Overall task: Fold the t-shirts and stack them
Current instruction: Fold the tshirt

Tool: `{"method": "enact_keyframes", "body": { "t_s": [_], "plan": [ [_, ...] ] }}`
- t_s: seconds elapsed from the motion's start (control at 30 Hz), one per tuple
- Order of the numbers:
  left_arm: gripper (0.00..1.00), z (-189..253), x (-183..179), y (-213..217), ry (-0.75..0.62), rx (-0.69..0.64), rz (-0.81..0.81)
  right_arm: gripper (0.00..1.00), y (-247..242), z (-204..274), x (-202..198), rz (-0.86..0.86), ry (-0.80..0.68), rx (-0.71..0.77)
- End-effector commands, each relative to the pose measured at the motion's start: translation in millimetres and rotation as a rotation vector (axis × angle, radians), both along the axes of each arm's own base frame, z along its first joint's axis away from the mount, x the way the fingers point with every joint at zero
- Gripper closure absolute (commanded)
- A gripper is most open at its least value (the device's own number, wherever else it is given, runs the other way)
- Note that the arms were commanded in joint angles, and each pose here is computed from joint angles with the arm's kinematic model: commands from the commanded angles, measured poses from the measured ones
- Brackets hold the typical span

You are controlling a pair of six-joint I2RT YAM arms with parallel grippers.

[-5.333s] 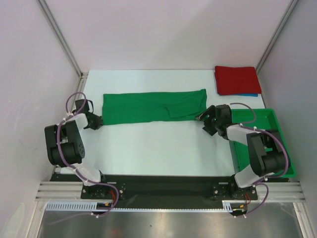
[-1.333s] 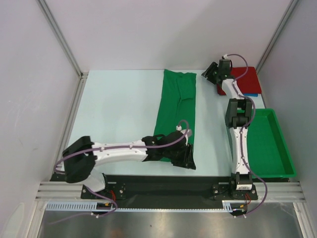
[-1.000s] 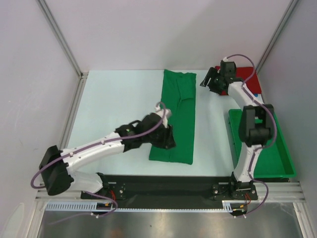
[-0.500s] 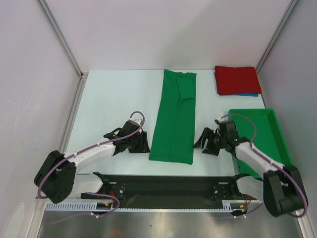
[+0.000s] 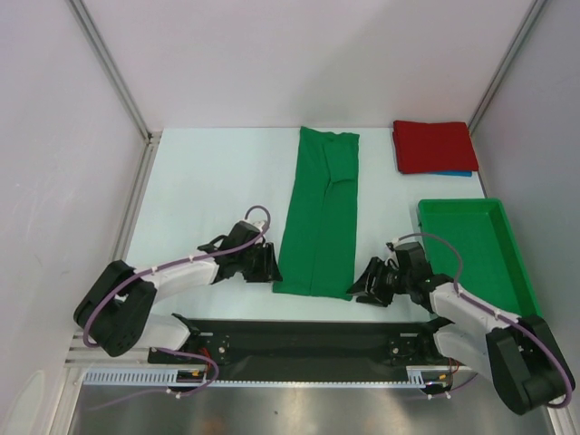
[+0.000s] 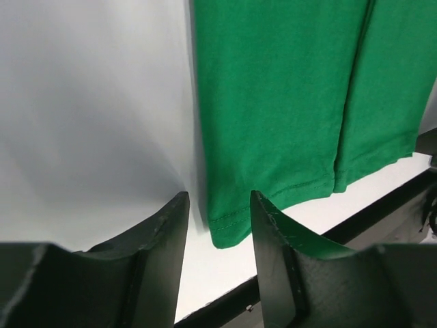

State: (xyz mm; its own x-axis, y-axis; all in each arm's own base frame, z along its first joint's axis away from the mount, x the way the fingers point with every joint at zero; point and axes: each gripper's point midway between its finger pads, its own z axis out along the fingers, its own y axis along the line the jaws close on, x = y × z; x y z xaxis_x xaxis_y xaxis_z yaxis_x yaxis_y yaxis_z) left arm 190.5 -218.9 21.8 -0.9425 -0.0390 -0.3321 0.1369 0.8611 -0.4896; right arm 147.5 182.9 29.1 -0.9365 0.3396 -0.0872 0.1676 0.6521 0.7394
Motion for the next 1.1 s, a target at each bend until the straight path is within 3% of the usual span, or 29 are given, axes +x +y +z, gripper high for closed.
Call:
{"method": "enact_keyframes", "body": {
  "t_s": [0.0,0.4,1.07],
  "plan": [
    [0.53,-10.2,-7.3,3.5,0.031,-0.004,0.010,0.49,6.8,-2.9,5.5,0.013,-0.010,-0.016],
    [0.64,-23.1,-22.2,4.9,0.077,-0.016,-0.008,0.57,0.9,-15.2,6.6,-0.016,0.010,-0.096],
    [0.60,-21.9,-33.0,23.4,0.066,0.033,0.022,0.71,-1.4,-21.4,4.6,-0.026,0.030,-0.108]
  ]
}}
